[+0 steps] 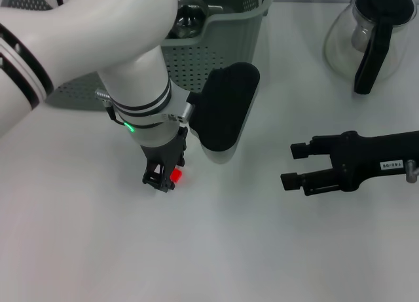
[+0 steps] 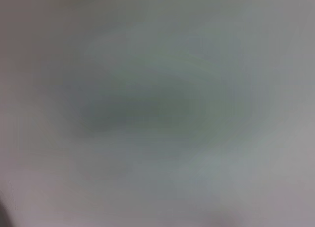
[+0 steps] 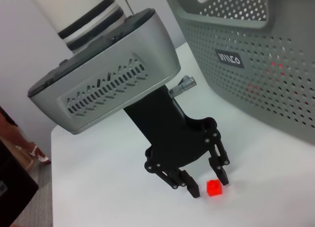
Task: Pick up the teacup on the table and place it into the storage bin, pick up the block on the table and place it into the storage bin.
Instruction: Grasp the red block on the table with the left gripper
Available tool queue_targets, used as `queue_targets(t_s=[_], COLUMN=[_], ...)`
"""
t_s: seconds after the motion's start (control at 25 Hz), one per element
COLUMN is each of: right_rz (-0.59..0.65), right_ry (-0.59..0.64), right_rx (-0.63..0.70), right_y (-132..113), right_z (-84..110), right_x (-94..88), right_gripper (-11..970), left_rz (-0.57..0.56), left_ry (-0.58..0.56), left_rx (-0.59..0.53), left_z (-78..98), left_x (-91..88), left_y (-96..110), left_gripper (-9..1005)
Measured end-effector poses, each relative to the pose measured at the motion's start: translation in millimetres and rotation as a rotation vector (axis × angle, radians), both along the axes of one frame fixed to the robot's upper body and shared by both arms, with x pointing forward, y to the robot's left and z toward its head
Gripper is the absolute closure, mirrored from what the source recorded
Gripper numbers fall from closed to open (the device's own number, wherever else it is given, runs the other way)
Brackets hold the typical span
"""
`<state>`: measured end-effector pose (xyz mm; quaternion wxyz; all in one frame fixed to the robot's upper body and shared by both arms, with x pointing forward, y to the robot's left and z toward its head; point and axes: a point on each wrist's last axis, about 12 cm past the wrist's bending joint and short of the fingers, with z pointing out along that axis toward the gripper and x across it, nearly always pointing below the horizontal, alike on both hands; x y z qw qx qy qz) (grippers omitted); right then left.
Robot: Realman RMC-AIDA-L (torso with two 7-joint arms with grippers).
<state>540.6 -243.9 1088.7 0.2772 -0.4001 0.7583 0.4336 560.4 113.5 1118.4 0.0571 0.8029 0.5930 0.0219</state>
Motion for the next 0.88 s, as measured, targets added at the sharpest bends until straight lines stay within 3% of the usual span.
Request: queue_targets(t_s=[0.32,0.88], right_rz=[-0.004,-0.012], right_ry=[0.002,0.000], right_rx=[-0.005,-0.004], right_y=[-1.2,-4.7], right_z=[-2.0,-5.0], right_x=[-1.5,-4.9], right_gripper=[80,80], left_rz=[0.005,0.036], left_ry=[0.008,0.025], left_rx=[0.011,0.023], left_z=[-2.6,-4.3], left_x=[1.5,4.9], left_y=[-1.0,-5.7], left_gripper=[582,704])
